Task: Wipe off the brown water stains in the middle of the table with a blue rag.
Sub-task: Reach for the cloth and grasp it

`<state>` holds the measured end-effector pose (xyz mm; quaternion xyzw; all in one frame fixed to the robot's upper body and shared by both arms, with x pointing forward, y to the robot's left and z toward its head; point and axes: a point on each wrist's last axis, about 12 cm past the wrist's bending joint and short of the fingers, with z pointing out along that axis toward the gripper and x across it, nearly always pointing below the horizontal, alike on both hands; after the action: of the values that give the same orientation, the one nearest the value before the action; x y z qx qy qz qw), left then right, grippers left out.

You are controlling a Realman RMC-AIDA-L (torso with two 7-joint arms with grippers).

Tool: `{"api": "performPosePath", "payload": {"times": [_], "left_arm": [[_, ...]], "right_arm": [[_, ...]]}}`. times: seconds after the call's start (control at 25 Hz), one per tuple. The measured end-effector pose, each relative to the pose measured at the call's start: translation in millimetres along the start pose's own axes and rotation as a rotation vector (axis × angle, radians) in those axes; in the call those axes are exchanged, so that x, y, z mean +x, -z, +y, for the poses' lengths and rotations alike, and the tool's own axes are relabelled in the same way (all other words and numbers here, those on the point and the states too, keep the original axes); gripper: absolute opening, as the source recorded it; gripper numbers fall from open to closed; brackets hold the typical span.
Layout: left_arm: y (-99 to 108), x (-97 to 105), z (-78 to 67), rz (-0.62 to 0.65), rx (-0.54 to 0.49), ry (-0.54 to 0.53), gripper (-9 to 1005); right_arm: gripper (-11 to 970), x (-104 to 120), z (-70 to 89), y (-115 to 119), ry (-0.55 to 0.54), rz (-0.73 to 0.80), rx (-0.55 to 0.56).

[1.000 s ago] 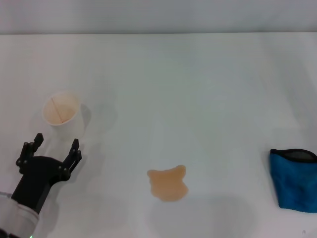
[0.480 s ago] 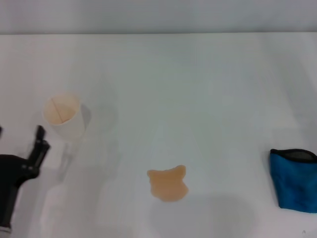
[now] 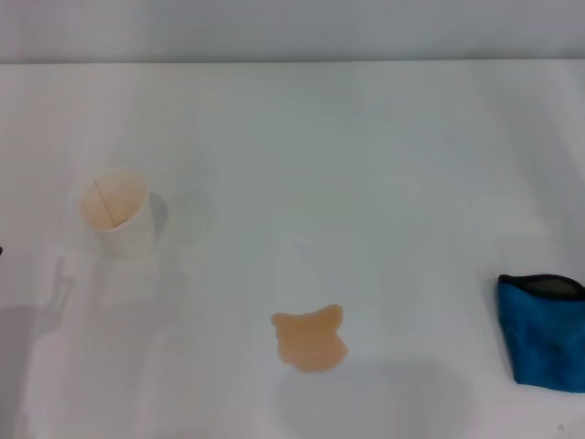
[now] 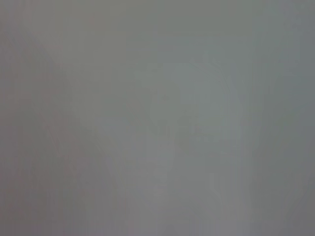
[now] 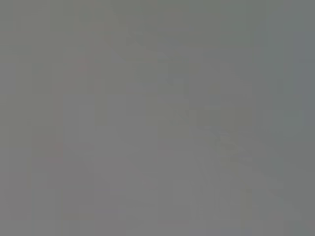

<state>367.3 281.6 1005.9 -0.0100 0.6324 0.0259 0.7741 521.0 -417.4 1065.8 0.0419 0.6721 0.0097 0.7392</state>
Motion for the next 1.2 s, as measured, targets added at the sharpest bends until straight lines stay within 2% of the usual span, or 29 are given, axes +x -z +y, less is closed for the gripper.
{"api": "performPosePath", "payload": {"times": [0.2,0.24,0.32,0.56,0.72,0.96,1.2], "left_arm": [[-2.1,2.3,5.2,0.013,-0.016,0.005,876],[-4.3,3.2,9.6,0.019,-0.059,0.006,876],[-6.4,4.2,11.7,0.025,-0.081,0.007,876],[-13.3,6.3,10.6,0.035,-0.082,0.012,876],[-13.9,7.3,9.8,0.042,-0.083,0.015,876],[-16.0,5.8,8.5,0.029,-0.085,0.023,876],[-19.9,5.5,6.8,0.027,-0.104,0.039,876]], "right_arm": [[864,0.5,10.1,-6.0,-0.022,0.023,-0.061],[864,0.2,11.9,-7.8,-0.032,0.033,-0.077],[864,-2.1,16.6,-14.4,-0.06,0.07,-0.126],[864,-25.0,32.3,-40.7,-0.066,0.207,-0.313],[864,-44.2,37.0,-53.8,-0.067,0.342,-0.426],[864,-70.5,51.0,-67.2,-0.093,0.655,-0.674],[860,-90.3,72.1,-67.5,-0.014,0.874,-0.85]]}}
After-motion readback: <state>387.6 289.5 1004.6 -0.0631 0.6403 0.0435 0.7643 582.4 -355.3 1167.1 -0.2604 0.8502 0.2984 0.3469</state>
